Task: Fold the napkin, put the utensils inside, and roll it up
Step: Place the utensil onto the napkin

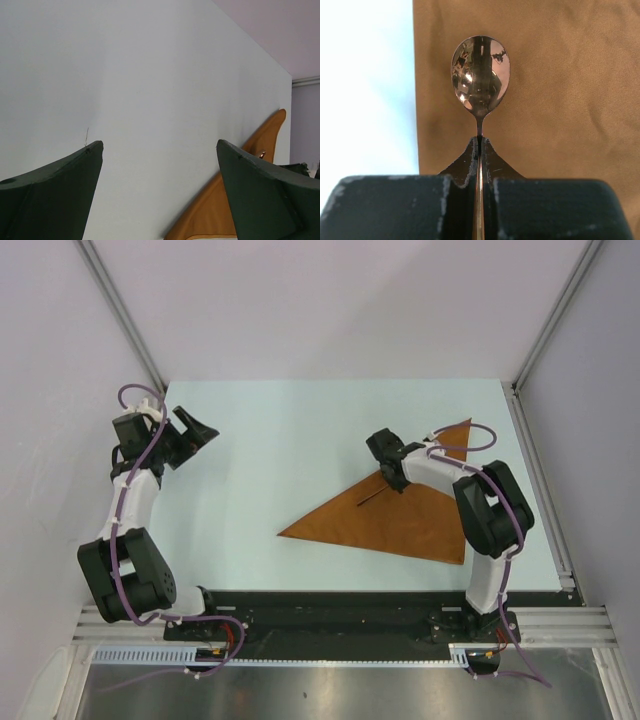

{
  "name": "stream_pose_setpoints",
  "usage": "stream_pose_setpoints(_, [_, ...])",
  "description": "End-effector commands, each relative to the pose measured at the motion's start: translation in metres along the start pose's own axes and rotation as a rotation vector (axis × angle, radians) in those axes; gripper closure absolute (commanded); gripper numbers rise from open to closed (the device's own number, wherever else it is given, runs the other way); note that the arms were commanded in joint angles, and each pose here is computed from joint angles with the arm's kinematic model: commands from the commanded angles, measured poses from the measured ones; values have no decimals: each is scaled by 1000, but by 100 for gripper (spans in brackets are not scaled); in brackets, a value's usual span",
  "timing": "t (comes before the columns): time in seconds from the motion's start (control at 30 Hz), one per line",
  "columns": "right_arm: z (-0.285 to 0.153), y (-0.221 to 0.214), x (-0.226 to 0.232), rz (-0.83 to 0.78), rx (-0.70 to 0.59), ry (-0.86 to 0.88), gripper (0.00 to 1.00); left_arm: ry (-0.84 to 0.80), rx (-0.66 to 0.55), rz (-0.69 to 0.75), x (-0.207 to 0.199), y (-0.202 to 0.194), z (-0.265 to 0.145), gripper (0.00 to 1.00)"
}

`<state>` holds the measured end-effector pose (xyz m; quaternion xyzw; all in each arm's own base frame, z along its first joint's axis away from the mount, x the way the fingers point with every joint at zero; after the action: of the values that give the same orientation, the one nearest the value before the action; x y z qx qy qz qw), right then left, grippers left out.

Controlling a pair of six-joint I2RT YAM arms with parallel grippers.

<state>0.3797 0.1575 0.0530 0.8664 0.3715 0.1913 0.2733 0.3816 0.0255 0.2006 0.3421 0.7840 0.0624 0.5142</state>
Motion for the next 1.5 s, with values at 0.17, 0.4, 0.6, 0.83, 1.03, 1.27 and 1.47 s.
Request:
stream_pose_setpoints(0.17, [12, 3, 3, 61, -26, -41, 100, -52, -24, 12, -12, 7, -7, 0])
stream_pose_setpoints(0.4, [14, 0, 13, 79, -13, -5, 100, -57, -16, 12, -12, 6, -7, 0])
stream_pose_setpoints(0.6, [15, -2, 13, 75, -3, -2, 100, -60, -15, 13, -13, 5, -7, 0])
stream_pose_setpoints(0.83, [7, 2, 19, 57, -5, 48, 83, -64, -16, 16, -15, 6, -8, 0])
stream_pose_setpoints(1.03, [-8, 9, 24, 47, -2, 127, 60, -63, -20, 20, -15, 7, -8, 0])
stream_pose_setpoints(1.27, [-39, 36, 20, -48, -40, 240, 53, -54, -24, 22, -14, 7, -9, 0])
stream_pose_setpoints(1.47, [-31, 110, -18, -200, -142, 272, 53, -64, -27, 28, -16, 7, -9, 0])
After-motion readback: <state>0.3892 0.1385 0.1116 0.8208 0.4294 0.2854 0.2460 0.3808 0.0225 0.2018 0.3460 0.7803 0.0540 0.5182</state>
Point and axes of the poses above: each gripper's point midway between its finger pads, its own z axis out along the fingers, its own x axis along the line the jaws close on, y = z × x, the point moved 2 cm from there along -z, back along the fingers, and after that the axes turned 14 degrees about -z, right-handed, at the moved point
